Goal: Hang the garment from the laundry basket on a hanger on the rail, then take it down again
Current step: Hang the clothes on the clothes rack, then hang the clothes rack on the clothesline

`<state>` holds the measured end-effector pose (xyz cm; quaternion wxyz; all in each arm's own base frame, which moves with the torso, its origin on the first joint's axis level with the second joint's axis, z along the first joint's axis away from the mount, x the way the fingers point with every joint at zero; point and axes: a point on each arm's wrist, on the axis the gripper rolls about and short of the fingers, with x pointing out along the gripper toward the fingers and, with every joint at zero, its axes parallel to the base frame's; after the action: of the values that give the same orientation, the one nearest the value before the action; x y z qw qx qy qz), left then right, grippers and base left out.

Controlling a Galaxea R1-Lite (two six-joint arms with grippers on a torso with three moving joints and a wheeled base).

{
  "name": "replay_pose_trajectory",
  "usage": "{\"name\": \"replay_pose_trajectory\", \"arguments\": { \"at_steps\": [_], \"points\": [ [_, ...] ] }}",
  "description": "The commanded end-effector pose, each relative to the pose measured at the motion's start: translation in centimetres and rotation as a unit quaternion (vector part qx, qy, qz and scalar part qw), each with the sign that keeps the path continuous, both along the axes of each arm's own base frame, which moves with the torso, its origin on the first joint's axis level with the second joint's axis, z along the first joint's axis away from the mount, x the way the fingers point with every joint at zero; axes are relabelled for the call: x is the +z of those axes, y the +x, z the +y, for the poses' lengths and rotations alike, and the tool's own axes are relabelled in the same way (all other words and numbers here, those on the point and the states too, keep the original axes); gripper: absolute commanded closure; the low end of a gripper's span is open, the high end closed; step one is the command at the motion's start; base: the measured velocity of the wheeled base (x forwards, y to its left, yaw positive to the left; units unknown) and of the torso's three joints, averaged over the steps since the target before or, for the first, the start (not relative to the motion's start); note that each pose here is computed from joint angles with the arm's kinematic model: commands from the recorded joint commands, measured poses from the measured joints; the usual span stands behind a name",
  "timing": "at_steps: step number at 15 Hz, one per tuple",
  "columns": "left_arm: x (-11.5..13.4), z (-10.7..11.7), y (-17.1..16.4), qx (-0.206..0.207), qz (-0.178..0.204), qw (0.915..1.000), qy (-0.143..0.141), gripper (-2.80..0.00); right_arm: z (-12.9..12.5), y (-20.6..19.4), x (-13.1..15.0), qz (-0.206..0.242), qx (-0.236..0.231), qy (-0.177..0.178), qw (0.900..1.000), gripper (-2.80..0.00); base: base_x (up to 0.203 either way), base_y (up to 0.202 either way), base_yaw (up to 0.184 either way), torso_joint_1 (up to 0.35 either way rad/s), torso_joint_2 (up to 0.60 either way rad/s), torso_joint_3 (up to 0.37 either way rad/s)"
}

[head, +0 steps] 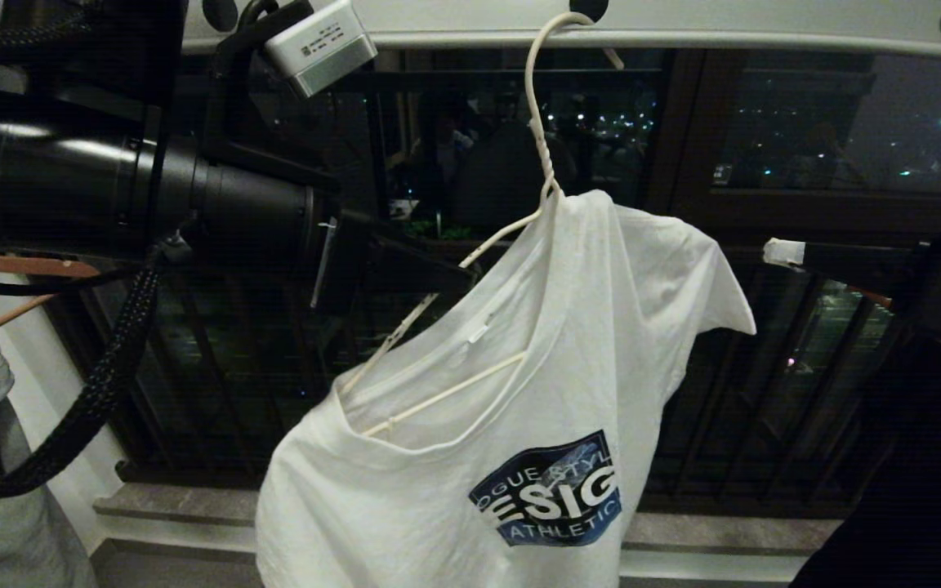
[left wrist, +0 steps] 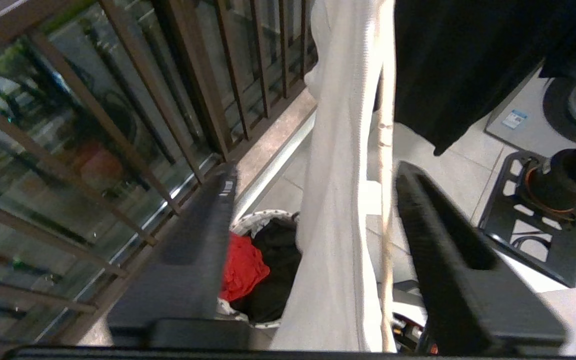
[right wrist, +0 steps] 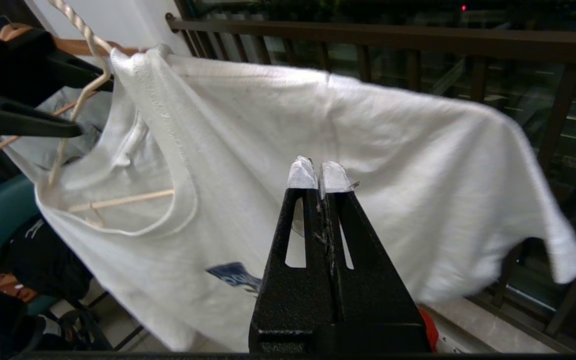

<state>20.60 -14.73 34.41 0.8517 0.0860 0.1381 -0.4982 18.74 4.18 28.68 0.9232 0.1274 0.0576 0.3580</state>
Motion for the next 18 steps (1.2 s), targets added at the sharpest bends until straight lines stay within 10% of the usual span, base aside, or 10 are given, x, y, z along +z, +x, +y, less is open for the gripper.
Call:
{"name": "replay_pose_trajectory", "arguments": {
  "at_steps": [1,5,6,7,18],
  "points": [
    [0.8,0.5,-1.1,-0.005,-0.011,0.9999,-0.009,-2.80,0.0,0.1,0.0,0.001,0.002,0.000,1.000,0.00,0.000,0.000,0.000,0.000,0.00,0.000],
    [1.9,2.0,-3.9,-0.010,-0.026,0.9992,-0.030,-2.80,0.0,0.1,0.0,0.001,0.003,0.001,1.000,0.00,0.000,0.000,0.000,0.000,0.00,0.000],
    [2.0,2.4,-4.7,-0.009,-0.027,0.9990,-0.034,-0.38,0.0,0.1,0.0,0.001,0.003,0.002,1.000,0.00,0.000,0.000,0.000,0.000,0.00,0.000],
    [2.1,2.9,-5.3,-0.002,-0.023,0.9991,-0.035,0.00,0.0,0.0,0.2,0.001,0.003,0.007,1.000,0.00,0.000,0.000,0.000,0.000,0.00,0.000],
    [-0.2,6.0,-9.4,0.061,0.108,0.9912,-0.047,0.00,3.0,-2.7,5.1,-0.015,0.086,0.030,0.996,0.00,0.000,0.000,0.000,0.000,0.00,0.000]
  ]
}}
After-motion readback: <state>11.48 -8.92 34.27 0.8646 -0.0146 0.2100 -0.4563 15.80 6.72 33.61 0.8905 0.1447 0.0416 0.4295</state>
